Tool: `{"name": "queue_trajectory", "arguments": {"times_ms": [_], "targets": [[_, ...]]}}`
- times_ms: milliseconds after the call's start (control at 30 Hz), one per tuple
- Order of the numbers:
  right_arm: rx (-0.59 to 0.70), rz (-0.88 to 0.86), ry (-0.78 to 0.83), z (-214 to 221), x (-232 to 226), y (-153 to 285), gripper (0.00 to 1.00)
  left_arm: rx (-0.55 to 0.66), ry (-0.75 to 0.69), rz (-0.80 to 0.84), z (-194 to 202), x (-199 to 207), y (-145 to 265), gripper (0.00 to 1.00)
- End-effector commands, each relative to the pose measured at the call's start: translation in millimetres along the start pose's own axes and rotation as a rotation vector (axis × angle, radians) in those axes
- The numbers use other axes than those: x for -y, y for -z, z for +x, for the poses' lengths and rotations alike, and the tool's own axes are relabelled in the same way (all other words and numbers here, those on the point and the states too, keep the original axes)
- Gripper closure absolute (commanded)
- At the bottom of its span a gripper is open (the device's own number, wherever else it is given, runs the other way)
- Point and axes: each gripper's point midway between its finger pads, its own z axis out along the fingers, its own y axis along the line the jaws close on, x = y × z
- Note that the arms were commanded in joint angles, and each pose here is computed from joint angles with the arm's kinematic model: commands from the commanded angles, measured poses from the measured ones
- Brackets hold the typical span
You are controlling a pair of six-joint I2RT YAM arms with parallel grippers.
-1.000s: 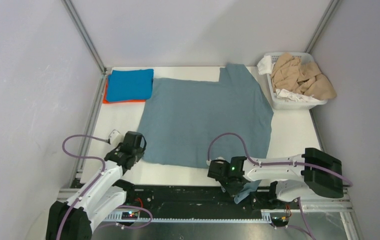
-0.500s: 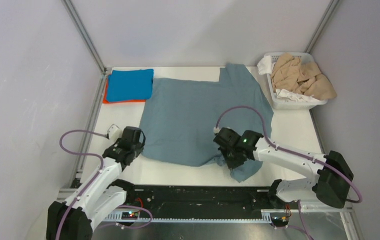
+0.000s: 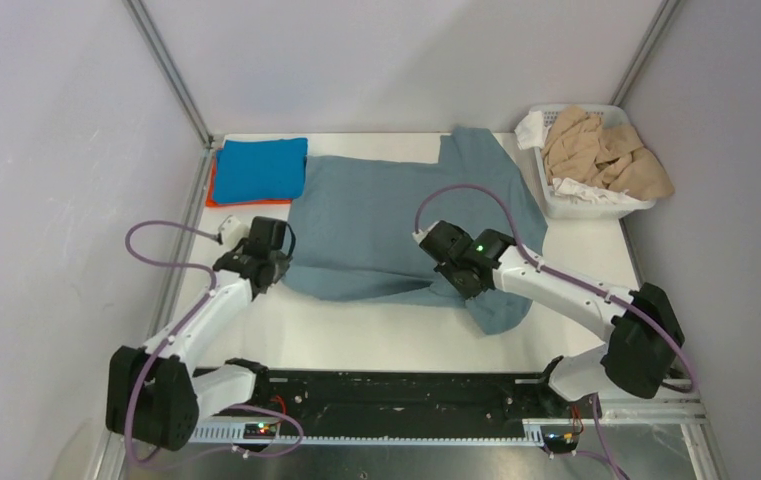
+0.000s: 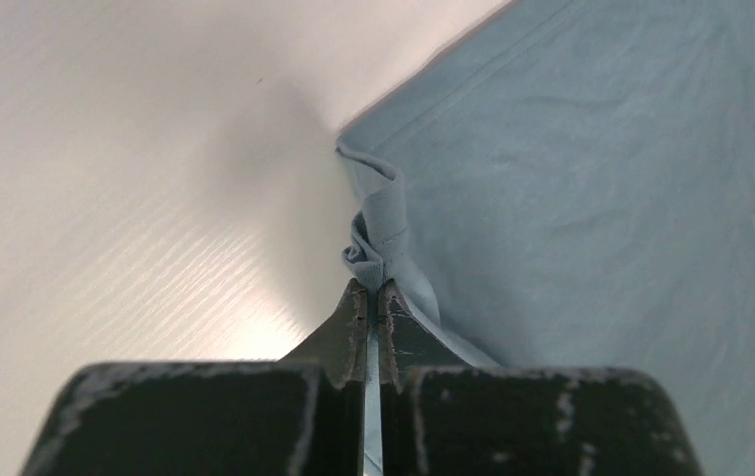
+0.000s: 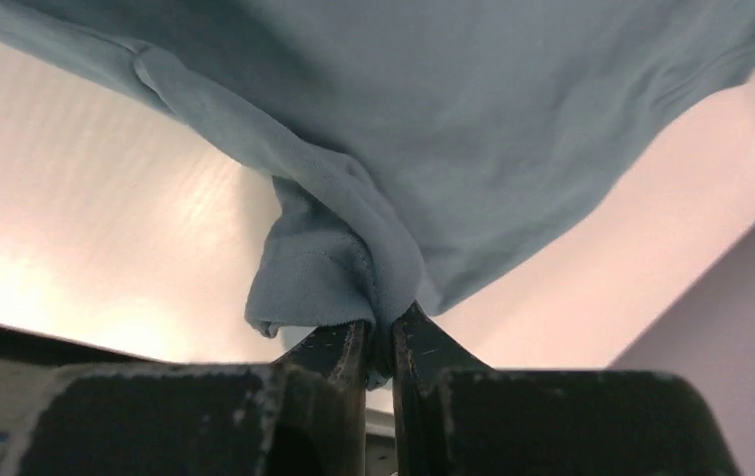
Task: Fold and stack the t-shirts
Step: Fold the flattened tshirt in 1/3 of the way
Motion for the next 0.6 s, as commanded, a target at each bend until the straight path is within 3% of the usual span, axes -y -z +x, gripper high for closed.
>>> {"name": "queue_trajectory", "arguments": {"times_ms": [0, 100, 233, 367, 567], "targets": [[0.038, 0.141, 0.294, -25.5, 39.1, -3.7, 1.0, 0.034, -0.008, 0.009, -20.4, 18.3, -7.5, 1.0], [0.04, 0.225, 0.43, -40.8, 56.9, -10.2, 1.0, 0.009, -0.018, 0.002, -18.3, 24.0, -16.5, 1.0], [-0.049, 0.224, 0.676, -40.8, 73.0, -17.9, 1.0, -0.016, -0.04, 0.007, -15.8, 32.2, -22.5, 1.0], [-0.049, 0.167, 0.846, -46.6, 80.6, -16.6, 1.0, -0.029, -0.056, 0.001, -14.4, 36.6, -27.6, 1.0], [0.012, 0.187, 0.969, -75.1, 95.1, -18.5, 1.0, -0.049, -0.062, -0.004, -14.9, 43.7, -34.8, 1.0]]}}
